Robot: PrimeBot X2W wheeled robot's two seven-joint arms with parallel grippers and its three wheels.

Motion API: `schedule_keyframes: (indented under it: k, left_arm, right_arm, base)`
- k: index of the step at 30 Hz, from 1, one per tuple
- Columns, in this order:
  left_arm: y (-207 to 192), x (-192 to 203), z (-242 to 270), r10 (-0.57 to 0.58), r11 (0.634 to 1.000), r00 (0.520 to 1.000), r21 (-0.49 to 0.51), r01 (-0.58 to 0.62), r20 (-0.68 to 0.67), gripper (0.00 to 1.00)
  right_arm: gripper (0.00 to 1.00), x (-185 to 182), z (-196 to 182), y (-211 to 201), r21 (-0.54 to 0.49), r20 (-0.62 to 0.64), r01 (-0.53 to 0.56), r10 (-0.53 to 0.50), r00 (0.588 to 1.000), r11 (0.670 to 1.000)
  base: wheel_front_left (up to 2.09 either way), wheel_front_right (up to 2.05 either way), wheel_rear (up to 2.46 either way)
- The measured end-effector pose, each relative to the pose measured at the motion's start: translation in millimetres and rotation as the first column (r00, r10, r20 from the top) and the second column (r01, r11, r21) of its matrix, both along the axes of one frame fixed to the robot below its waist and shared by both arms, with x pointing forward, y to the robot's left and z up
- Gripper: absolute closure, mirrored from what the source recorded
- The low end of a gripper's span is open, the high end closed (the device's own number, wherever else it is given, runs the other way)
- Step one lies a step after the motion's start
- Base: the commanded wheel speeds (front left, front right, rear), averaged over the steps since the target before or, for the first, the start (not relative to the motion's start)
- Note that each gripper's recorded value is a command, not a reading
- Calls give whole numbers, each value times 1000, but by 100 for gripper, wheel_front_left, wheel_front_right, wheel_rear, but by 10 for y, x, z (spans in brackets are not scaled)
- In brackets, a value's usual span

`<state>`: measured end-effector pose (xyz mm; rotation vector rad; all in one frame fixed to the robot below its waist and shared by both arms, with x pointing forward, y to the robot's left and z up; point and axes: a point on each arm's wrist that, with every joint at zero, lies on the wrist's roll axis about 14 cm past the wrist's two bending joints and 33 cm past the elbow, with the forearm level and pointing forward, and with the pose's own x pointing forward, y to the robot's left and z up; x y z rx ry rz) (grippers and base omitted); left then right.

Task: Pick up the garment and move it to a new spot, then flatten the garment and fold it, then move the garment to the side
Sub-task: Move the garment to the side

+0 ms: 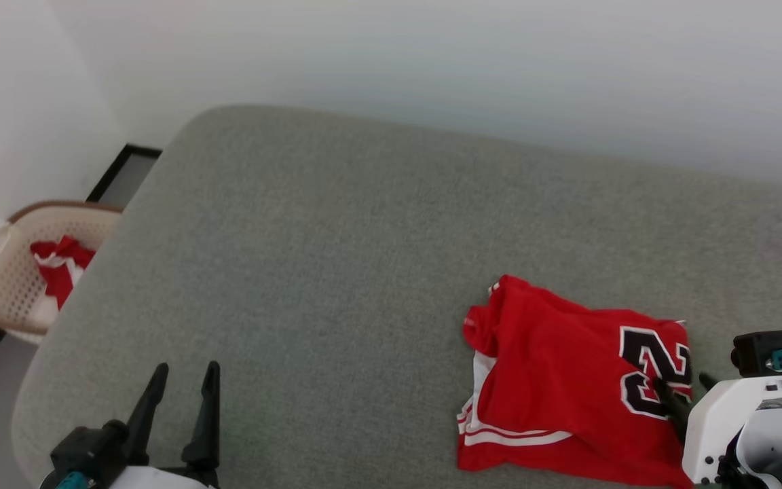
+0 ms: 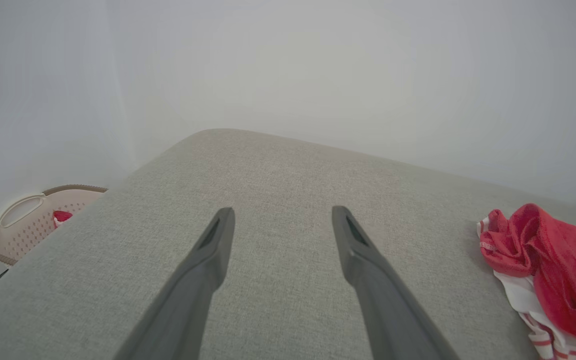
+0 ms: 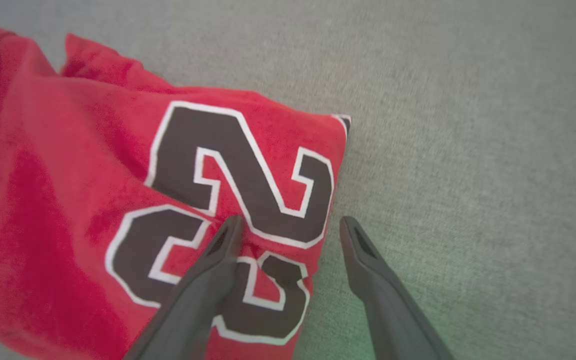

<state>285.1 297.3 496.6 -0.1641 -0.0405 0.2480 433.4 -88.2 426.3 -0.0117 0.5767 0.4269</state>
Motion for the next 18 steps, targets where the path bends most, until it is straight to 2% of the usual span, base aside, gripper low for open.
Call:
schedule_keyframes:
  k: [4, 12, 13, 14, 18]
  left_arm:
    - [21, 37, -72, 15, 1000, 1000, -8, -15, -22, 0]
    - [17, 99, -185, 19, 1000, 998, -20, -20, -57, 0]
    - [14, 108, -186, 19, 1000, 998, -21, -20, -56, 0]
    - [15, 115, -183, 18, 1000, 998, -21, -20, -55, 0]
    - [6, 141, -192, 15, 1000, 998, -24, -17, -56, 0]
  right_arm:
    - [0, -38, -268, 10, -33, -136, -12, 7, 991, 999]
    - [0, -2, -410, 55, -40, -254, -10, 0, 967, 999]
    - [36, -4, -415, 55, -42, -266, -10, -2, 964, 999]
    - [100, -11, -419, 64, -49, -277, -17, 3, 961, 999]
    - [100, -37, -436, 93, -46, -318, -34, 17, 948, 998]
  base:
    - [0, 0, 0]
    - [0, 0, 0]
    - [0, 0, 0]
    - [0, 0, 0]
    - [0, 0, 0]
